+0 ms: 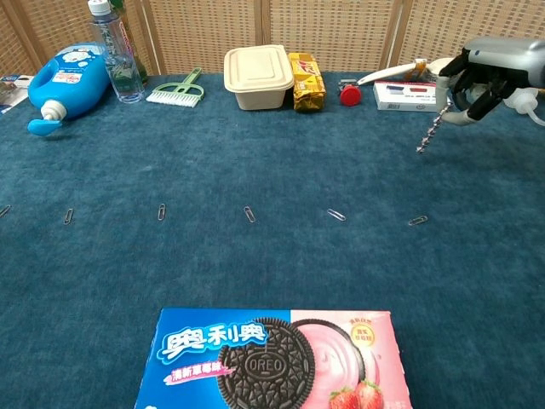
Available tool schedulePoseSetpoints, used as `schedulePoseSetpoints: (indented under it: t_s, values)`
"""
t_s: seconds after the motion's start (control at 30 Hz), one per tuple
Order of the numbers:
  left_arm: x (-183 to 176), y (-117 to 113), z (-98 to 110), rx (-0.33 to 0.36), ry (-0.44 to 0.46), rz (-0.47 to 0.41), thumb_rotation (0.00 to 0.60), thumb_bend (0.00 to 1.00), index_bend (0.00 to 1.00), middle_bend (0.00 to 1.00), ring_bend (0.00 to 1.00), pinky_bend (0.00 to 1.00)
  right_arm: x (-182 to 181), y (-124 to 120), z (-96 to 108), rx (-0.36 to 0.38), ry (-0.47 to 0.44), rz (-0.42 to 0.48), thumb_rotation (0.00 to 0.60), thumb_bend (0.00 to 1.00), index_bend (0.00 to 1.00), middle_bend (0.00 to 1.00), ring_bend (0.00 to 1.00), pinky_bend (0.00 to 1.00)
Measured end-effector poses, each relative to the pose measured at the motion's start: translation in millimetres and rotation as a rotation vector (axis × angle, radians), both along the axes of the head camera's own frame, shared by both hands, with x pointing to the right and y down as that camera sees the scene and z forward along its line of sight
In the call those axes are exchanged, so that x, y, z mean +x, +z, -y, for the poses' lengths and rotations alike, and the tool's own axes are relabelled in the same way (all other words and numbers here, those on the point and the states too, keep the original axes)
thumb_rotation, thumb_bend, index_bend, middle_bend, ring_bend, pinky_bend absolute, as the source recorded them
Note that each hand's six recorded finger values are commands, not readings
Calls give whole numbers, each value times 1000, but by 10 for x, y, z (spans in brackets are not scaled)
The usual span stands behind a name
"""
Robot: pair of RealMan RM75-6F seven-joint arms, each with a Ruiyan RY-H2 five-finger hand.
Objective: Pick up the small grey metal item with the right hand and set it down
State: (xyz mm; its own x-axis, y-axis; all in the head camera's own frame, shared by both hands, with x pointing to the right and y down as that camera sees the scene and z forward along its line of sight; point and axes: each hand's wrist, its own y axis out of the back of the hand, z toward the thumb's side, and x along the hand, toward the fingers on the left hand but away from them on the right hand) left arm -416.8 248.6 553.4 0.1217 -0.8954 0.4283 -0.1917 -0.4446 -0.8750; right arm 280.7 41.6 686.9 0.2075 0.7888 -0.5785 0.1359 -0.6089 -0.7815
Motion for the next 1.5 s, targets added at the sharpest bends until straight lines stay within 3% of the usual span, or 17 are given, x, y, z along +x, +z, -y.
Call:
schedulePoseSetpoints:
  t_s: [0.1, 0.2, 0.37, 0.67, 0.87, 1.07, 1.27, 1.33, 1.4, 1.5]
  values:
    - [5, 2, 2, 0, 1, -2, 600, 420, 5, 148, 42, 153, 9, 18, 30, 0, 13, 3, 600, 510, 170, 596, 650, 510]
    - [8, 0, 7, 3, 2, -2, 600, 420, 2, 148, 41, 153, 41, 21, 43, -1, 23, 2, 600, 510, 39, 518, 595, 510]
    - [14, 6, 8, 0, 4, -2, 600, 420, 1, 148, 42, 153, 138, -26, 53, 12, 52, 15, 600, 510, 28, 480, 566, 510]
    - [13, 23, -11, -12, 1, 0, 600, 420, 8, 148, 42, 153, 426, -216, -42, 66, 98, 29, 600, 510, 104, 421, 500, 487]
    - [-12, 63, -65, -37, -13, 2, 600, 420, 21, 148, 42, 153, 582, -350, -288, 106, 110, 29, 600, 510, 115, 378, 417, 386]
    - [-30, 69, -124, -49, -24, -2, 600, 420, 32, 148, 42, 153, 697, -543, -688, 144, 118, 25, 600, 510, 134, 279, 322, 249]
    - [11, 103, -224, -75, -21, -26, 600, 420, 33, 148, 42, 153, 832, -726, -1063, 174, 121, -30, 600, 509, 19, 111, 179, 158]
    - [18, 101, -252, -76, -23, -31, 600, 420, 36, 148, 42, 149, 893, -783, -1179, 187, 131, -50, 562, 497, 0, 48, 90, 98]
    - [7, 96, -287, -78, -33, -34, 600, 420, 37, 148, 42, 139, 967, -831, -1318, 193, 145, -72, 434, 469, 0, 10, 9, 68]
    - [-13, 95, -332, -80, -41, -27, 600, 420, 37, 148, 42, 112, 1054, -862, -1510, 185, 150, -114, 329, 450, 0, 0, 0, 60]
